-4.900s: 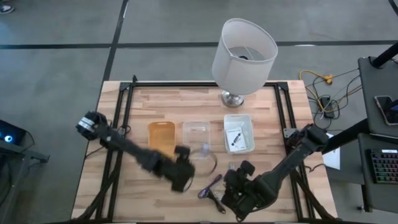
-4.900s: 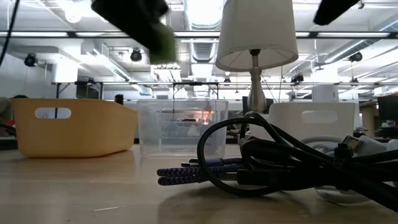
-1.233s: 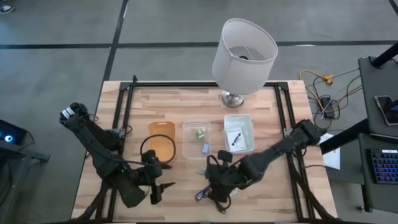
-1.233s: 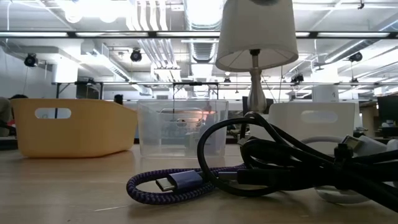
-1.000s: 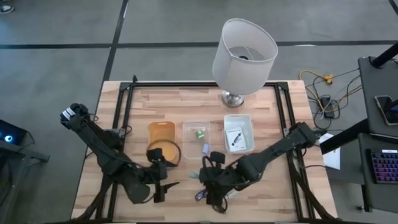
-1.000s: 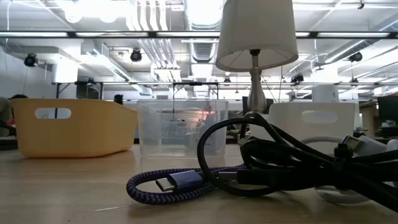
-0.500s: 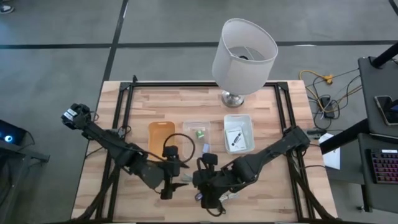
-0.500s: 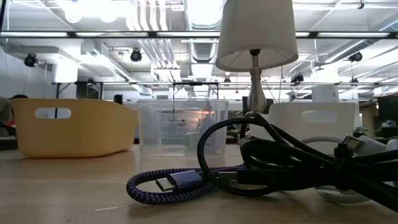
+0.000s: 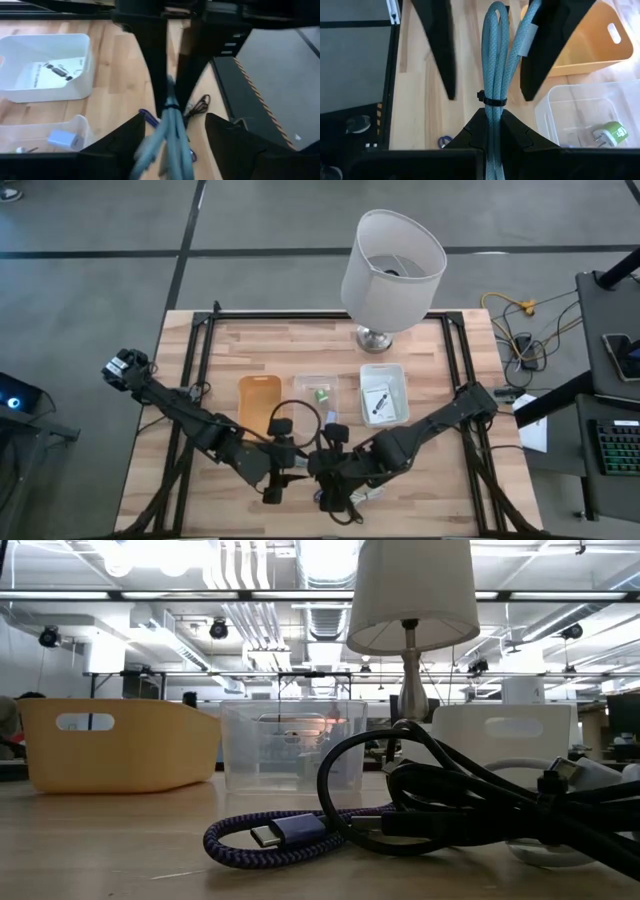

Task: Pick and place items into bin
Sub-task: Put the gray charger cable into the yellow bin

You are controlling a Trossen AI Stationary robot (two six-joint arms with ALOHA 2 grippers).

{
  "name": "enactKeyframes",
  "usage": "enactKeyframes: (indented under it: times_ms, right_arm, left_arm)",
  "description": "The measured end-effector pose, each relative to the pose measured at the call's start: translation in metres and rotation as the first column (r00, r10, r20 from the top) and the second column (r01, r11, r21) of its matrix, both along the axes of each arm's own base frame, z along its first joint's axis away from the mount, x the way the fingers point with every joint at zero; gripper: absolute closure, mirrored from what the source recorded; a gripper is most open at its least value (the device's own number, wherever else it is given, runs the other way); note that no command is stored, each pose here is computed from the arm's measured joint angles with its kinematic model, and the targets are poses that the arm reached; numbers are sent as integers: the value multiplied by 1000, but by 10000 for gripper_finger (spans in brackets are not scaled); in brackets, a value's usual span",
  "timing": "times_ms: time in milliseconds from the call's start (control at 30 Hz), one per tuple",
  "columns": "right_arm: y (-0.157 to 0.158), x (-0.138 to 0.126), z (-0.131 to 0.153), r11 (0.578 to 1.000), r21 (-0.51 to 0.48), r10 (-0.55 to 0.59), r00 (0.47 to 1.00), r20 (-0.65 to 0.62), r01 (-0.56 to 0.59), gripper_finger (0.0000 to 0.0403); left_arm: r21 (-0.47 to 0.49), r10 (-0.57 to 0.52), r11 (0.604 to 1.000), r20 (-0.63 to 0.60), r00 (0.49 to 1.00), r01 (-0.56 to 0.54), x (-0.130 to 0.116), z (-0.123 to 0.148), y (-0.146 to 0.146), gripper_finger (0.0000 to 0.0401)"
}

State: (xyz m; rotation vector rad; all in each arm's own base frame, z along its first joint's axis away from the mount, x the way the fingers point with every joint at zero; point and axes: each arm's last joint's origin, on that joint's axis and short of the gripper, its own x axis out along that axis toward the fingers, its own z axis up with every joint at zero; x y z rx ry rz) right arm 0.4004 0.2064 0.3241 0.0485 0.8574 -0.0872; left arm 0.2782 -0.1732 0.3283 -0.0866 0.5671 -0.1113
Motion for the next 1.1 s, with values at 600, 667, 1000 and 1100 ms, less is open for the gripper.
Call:
enactKeyframes:
  times_ms: [600, 667, 1000, 1100]
  right_arm:
    - [0, 3, 1, 1000, 19, -22, 999, 28, 22, 368]
    - [-1, 2, 0, 999, 22, -35, 999, 24, 35, 367]
    - [1, -16, -10, 987, 52, -144, 978, -150, 154, 315]
    - [1, -26, -14, 974, 31, -212, 953, -217, 224, 280]
  left_arm:
    - [37, 21, 999, 7, 1000, -21, 0, -1, 1, 366]
    - [53, 36, 998, 2, 999, -37, 0, -2, 2, 371]
    - [186, 173, 971, -114, 978, -150, -19, -7, 18, 372]
    - [271, 285, 936, -214, 934, -224, -35, -13, 30, 372]
